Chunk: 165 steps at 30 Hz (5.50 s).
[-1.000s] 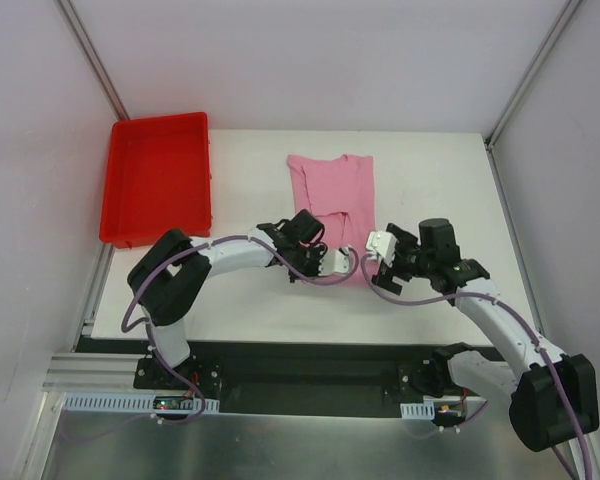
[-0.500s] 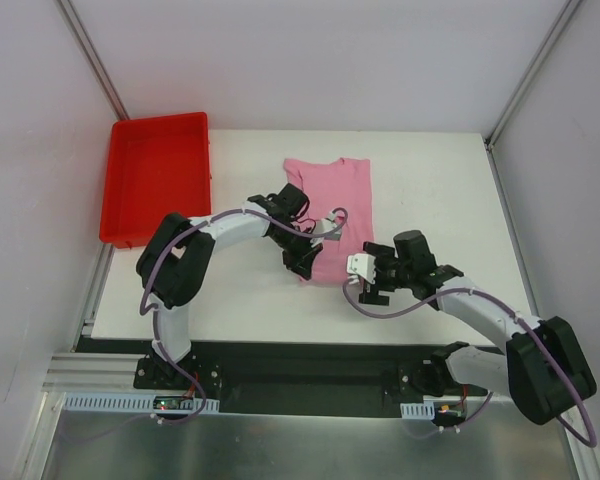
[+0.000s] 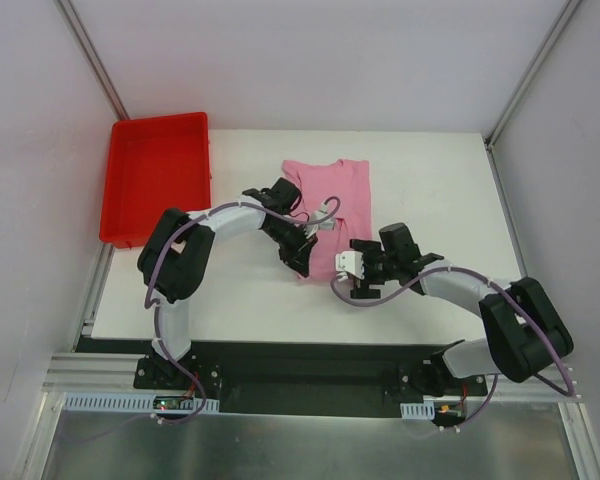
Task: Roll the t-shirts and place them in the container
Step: Roll the T-shirt to the center of the board.
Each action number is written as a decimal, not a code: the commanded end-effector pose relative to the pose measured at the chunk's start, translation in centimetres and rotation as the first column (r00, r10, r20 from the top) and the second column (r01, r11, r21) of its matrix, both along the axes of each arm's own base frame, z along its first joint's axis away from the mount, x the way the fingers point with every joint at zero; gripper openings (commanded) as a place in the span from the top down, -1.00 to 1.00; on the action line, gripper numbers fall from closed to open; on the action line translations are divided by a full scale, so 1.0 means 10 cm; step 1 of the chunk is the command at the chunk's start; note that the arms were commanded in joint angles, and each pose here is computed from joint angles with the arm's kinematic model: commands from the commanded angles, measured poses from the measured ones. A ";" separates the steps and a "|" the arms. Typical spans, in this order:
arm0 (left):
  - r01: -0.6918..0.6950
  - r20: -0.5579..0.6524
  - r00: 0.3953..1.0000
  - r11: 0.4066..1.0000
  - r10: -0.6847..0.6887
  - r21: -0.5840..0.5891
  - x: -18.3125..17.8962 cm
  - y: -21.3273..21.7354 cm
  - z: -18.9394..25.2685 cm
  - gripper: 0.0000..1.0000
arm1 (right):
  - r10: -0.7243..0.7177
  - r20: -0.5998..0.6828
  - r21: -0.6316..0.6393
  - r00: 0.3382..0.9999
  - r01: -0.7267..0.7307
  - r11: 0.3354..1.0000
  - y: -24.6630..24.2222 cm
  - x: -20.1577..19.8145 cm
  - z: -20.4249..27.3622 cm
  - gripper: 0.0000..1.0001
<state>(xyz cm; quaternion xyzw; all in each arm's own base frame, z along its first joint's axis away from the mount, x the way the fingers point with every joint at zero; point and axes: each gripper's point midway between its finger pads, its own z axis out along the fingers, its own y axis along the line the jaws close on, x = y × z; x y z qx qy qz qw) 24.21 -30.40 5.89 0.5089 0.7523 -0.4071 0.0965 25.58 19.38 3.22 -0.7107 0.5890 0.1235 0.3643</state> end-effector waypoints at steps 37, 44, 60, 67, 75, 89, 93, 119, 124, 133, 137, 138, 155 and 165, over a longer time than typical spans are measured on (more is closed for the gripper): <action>0.066 0.823 0.568 0.998 -0.022 -0.019 0.12 -0.08 0.13 -0.46 | -0.041 -0.191 -0.093 0.981 0.024 0.995 0.12 0.20 -0.07 0.77; 0.099 0.813 0.580 0.995 -0.047 -0.013 0.11 -0.22 -0.02 -0.30 | -0.049 -0.197 -0.097 0.979 0.031 0.995 0.12 0.21 -0.07 0.78; 0.059 0.904 0.423 0.998 -0.052 0.030 0.12 0.14 0.11 -0.40 | -0.067 -0.227 -0.114 0.972 0.042 0.993 0.13 0.24 -0.07 0.79; 0.101 0.943 0.322 0.993 -0.089 0.060 0.06 0.09 0.11 -0.43 | -0.085 -0.249 -0.121 0.965 0.056 0.991 0.14 0.29 -0.05 0.80; -0.126 0.916 0.398 0.986 -0.055 0.114 0.08 0.56 0.03 -0.43 | -0.102 -0.250 -0.113 0.963 0.075 0.991 0.14 0.34 -0.03 0.83; -0.119 0.921 0.380 0.983 -0.087 0.142 -0.08 0.89 0.10 -0.43 | -0.097 -0.273 -0.122 0.957 0.066 0.990 0.14 0.32 -0.04 0.83; -0.046 0.956 0.268 0.990 -0.119 0.136 0.07 0.57 0.21 -0.43 | -0.098 -0.273 -0.124 0.957 0.066 0.990 0.13 0.32 -0.05 0.83; 0.042 0.887 0.396 0.969 -0.238 0.242 0.32 0.06 -0.43 0.46 | -0.076 -0.290 -0.124 0.954 0.042 0.991 0.14 0.28 -0.04 0.84; 0.112 0.744 0.639 0.980 -0.196 0.162 0.08 0.11 -0.22 0.99 | -0.054 -0.370 -0.084 0.927 0.025 0.996 0.21 0.18 0.19 0.84; 0.305 0.292 0.908 0.952 -0.301 0.031 -0.68 0.25 0.20 1.00 | -0.032 -0.804 -0.089 0.594 -0.066 0.994 -0.04 -0.61 0.49 0.87; 0.316 0.143 0.939 0.949 -0.311 -0.009 -0.69 0.18 0.26 1.00 | -0.079 -0.849 -0.112 0.523 -0.031 0.993 -0.16 -0.66 0.48 0.87; 0.317 0.144 0.939 0.948 -0.311 -0.019 -0.64 0.14 0.30 1.00 | -0.081 -0.859 -0.108 0.506 -0.026 0.994 -0.16 -0.67 0.49 0.87; 0.270 -0.206 0.947 0.958 -0.247 0.091 -0.42 0.26 -0.15 0.91 | -0.186 -0.948 -0.191 0.257 0.004 0.982 -0.21 -0.60 0.22 0.89; -0.003 -0.194 0.980 0.975 0.047 0.220 0.00 0.55 -0.21 0.24 | -0.355 -0.931 -0.351 0.088 0.060 0.934 -0.16 -0.40 0.05 0.87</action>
